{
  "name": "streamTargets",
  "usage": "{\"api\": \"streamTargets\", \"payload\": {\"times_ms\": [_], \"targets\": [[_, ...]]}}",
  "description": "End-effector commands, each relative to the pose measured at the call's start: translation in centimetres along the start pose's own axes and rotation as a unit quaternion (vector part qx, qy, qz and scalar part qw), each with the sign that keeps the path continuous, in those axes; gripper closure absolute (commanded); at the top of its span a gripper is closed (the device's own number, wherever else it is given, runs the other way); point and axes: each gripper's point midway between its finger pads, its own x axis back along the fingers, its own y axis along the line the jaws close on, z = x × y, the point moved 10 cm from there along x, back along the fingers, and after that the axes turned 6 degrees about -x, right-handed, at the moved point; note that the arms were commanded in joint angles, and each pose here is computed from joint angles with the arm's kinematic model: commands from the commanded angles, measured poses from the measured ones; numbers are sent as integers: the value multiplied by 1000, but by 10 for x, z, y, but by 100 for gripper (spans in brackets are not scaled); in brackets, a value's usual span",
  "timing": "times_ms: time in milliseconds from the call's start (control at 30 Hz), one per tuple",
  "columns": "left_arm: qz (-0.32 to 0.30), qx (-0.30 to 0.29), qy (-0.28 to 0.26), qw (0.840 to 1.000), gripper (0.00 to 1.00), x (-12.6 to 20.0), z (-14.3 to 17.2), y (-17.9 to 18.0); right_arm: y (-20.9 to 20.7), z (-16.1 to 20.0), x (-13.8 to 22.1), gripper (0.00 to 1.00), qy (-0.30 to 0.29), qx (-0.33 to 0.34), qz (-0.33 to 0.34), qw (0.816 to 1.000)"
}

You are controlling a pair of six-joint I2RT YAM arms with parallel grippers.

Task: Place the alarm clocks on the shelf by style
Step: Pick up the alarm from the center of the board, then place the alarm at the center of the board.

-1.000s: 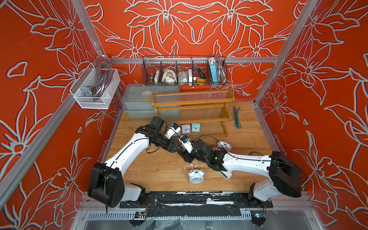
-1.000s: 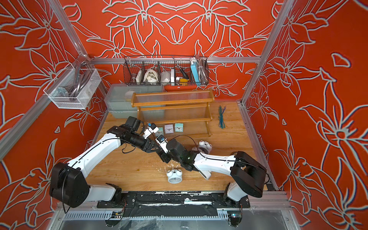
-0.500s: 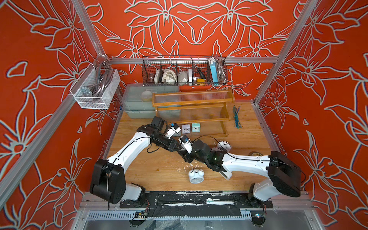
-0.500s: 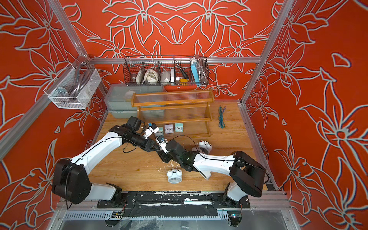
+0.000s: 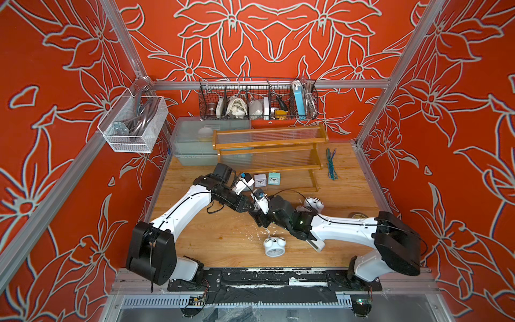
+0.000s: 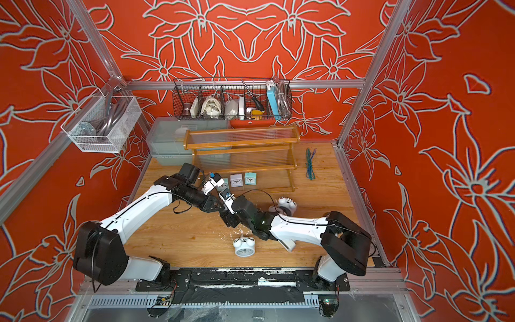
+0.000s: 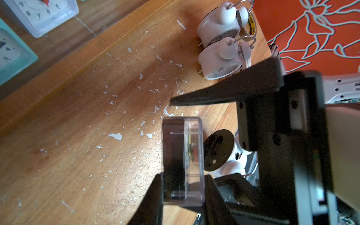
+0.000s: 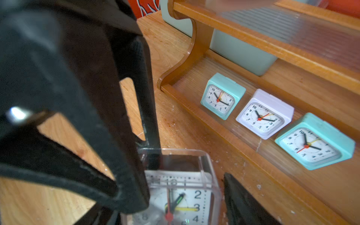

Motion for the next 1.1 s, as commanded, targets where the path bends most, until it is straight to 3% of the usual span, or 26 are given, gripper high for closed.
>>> {"api": "streamTargets", "payload": {"times_ms": [0,200,567,800,1067], "targets": [[-50,-43,15,998,83,-5,7,4,-3,6,7,11,11,-9,7,1000],[-120,-82,41,989,86,-19,12,12,-11,17,28,2,13,-22,8,1000],[-214,-177,79,957,85,-47,24,8,-35,36,45,0,11,-57,45,997],[-209,-182,86,957,83,-52,29,6,-39,40,44,0,16,-63,50,997],[-194,-179,87,961,73,-53,34,3,-40,34,46,0,18,-68,51,996]]}}
